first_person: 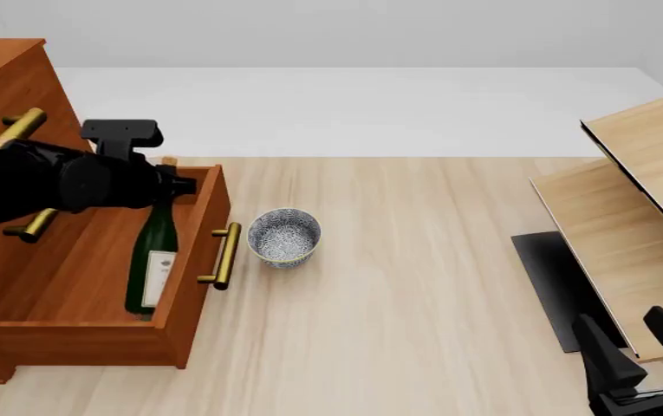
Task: Put the wine bottle in the bottom drawer of the cabinet.
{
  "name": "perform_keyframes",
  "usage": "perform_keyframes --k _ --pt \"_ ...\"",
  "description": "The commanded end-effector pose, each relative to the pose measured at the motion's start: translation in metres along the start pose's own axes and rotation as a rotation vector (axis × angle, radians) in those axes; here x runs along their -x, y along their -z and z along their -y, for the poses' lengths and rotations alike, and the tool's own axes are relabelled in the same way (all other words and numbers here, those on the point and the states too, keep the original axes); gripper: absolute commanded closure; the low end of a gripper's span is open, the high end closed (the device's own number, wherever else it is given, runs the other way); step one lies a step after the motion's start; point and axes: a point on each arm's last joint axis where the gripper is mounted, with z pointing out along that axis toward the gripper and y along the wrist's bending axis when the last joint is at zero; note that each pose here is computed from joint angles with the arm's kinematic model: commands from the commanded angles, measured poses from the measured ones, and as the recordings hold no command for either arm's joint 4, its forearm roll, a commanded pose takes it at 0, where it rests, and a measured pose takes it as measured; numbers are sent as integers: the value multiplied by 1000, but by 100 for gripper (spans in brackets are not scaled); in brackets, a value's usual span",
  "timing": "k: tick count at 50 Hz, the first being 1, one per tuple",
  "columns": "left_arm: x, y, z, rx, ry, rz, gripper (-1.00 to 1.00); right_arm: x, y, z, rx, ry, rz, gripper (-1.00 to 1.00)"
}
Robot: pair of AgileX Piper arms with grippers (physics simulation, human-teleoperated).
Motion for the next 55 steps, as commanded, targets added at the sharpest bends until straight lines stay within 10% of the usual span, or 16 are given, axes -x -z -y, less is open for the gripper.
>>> perform_keyframes --k 1,55 --pt "-35 -23 -5 2 110 -143 100 0 0 0 1 2 -2 -100" --pt "-70 -51 -6 8 122 -199 100 0 -2 0 5 2 -14 -100"
